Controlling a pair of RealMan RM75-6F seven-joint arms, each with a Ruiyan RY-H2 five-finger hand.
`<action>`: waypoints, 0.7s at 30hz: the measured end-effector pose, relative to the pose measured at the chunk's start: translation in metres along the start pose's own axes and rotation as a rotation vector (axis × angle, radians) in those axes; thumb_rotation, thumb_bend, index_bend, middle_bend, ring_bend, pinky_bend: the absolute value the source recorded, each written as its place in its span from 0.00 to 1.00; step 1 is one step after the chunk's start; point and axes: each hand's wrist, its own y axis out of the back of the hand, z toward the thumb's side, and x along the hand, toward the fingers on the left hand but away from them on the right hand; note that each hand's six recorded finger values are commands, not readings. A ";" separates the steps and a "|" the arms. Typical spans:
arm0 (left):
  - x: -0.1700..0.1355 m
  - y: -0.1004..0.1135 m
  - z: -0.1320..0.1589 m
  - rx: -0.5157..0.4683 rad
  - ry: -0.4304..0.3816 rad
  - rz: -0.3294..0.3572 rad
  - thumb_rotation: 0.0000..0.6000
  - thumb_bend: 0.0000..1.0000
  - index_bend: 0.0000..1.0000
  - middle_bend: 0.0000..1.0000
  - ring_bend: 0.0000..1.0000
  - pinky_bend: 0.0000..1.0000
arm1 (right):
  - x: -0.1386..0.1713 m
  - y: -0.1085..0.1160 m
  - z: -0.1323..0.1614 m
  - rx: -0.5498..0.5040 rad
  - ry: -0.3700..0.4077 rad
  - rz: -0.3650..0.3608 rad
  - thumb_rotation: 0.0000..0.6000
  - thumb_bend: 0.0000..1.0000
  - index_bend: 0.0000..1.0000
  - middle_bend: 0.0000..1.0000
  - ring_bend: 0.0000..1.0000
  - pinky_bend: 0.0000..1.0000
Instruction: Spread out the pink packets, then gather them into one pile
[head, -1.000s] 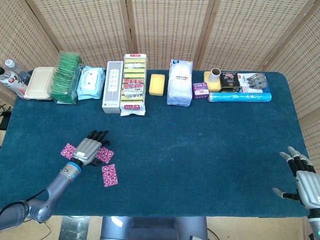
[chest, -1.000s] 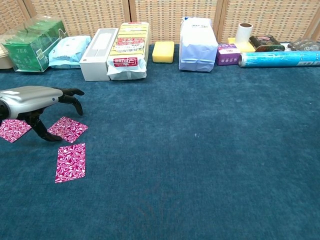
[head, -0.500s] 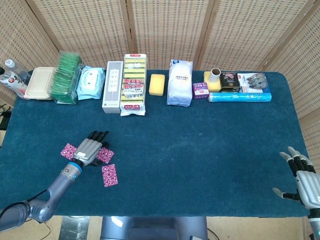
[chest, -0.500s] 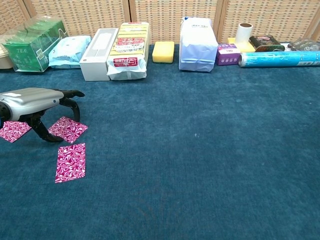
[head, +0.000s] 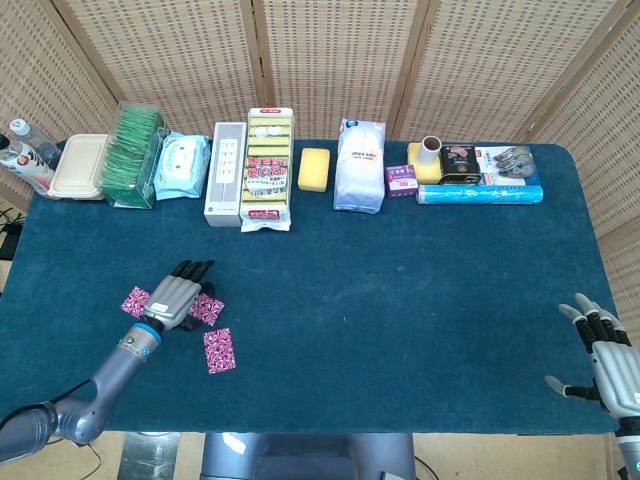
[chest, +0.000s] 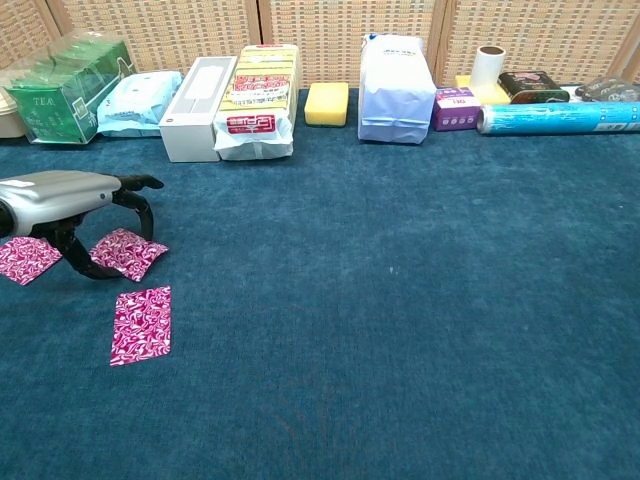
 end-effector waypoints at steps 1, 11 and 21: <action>-0.001 0.001 0.000 -0.001 0.000 0.002 1.00 0.24 0.39 0.00 0.00 0.00 | 0.000 0.000 0.000 0.000 0.000 0.001 1.00 0.00 0.10 0.00 0.00 0.00; -0.020 0.014 -0.019 0.016 0.016 0.022 1.00 0.24 0.39 0.00 0.00 0.00 | 0.001 0.000 0.000 0.000 0.001 0.000 1.00 0.00 0.10 0.00 0.00 0.00; -0.058 0.005 -0.074 0.014 0.066 0.041 1.00 0.24 0.39 0.00 0.00 0.00 | 0.000 -0.002 0.002 0.005 0.001 0.006 1.00 0.00 0.10 0.00 0.00 0.00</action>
